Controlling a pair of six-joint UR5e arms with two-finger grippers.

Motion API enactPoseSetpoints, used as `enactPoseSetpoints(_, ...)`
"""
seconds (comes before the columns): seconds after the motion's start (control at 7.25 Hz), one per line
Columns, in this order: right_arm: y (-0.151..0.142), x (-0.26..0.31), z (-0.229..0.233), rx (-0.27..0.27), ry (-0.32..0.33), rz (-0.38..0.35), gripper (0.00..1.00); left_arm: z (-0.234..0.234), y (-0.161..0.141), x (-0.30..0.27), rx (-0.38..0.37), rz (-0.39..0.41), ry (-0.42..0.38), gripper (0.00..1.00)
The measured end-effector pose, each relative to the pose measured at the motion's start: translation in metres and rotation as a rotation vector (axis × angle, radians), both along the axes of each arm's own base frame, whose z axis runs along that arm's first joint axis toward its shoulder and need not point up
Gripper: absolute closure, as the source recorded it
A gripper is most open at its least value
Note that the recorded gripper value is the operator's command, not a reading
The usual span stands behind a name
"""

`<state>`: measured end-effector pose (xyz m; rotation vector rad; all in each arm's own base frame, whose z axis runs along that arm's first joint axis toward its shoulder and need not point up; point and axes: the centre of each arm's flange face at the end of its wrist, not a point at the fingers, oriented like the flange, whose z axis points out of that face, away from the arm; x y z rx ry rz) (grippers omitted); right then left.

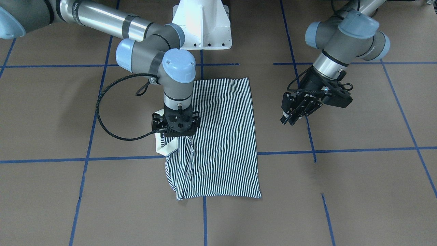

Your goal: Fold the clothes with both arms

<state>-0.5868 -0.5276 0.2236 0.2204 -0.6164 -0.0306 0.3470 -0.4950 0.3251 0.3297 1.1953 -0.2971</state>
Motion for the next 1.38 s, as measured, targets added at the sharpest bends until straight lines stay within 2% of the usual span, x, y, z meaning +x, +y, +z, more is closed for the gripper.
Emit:
enactPoseSetpoints(0.14,-0.011,-0.014,0.000,0.002,-0.019,0.015,0.08,0.000,0.000,0.000,-0.001,0.001,0.001,0.61)
enactPoseSetpoints(0.41,-0.023,-0.029,-0.007,-0.022,-0.034,0.054,0.46,-0.002,0.001,-0.001,0.000,0.001,0.004,0.61)
enactPoseSetpoints(0.55,-0.027,-0.034,-0.013,-0.030,-0.036,0.066,0.58,-0.002,0.002,-0.001,0.000,0.001,0.005,0.61)
enactPoseSetpoints(0.83,-0.030,-0.038,-0.015,-0.032,-0.037,0.068,0.58,-0.005,0.002,-0.003,0.004,0.000,0.009,0.61)
enactPoseSetpoints(0.97,-0.031,-0.039,-0.014,-0.032,-0.036,0.067,0.68,-0.006,0.003,-0.003,0.006,-0.001,0.012,0.61)
enactPoseSetpoints(1.1,-0.031,-0.039,-0.014,-0.033,-0.035,0.066,0.99,-0.007,0.003,-0.004,0.008,-0.001,0.013,0.61)
enactPoseSetpoints(1.38,-0.031,-0.040,-0.011,-0.033,-0.031,0.066,1.00,-0.007,0.004,-0.004,0.008,-0.001,0.014,0.61)
